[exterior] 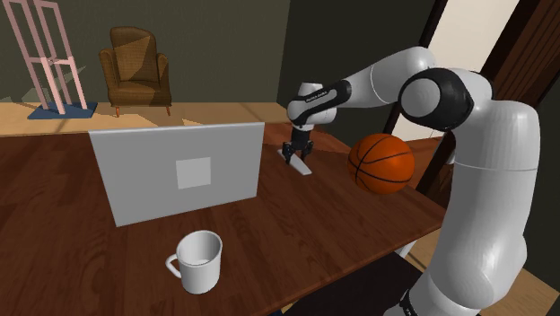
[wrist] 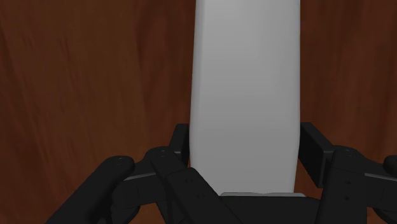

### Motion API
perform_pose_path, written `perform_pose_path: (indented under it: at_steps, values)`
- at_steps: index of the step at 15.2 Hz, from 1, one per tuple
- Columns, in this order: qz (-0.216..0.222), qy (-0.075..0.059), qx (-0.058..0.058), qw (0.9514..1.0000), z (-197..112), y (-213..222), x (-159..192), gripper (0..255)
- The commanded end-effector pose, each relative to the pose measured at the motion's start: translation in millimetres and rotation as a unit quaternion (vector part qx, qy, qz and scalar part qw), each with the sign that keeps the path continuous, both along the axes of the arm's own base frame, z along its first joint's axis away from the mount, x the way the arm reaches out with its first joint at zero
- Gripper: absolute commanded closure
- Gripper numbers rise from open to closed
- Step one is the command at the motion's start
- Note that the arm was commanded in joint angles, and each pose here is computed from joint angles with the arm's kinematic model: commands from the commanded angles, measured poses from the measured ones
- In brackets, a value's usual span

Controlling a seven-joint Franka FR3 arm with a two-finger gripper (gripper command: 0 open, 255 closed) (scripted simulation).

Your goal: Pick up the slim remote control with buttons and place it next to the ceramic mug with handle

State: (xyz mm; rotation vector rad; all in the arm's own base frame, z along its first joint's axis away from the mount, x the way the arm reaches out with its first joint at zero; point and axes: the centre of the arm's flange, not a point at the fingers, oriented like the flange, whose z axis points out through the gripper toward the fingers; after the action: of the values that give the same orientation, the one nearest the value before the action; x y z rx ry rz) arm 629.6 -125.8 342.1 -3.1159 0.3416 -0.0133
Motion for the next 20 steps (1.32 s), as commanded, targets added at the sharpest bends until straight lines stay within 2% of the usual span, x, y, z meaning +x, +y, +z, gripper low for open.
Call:
perform_pose_path:
  at_steps: [1,20]
  values:
    - [0.0,0.0,0.0,1.0,11.7,0.0,0.7,255]
    - [0.0,0.0,0.0,1.0,112.1,0.0,0.7,255]
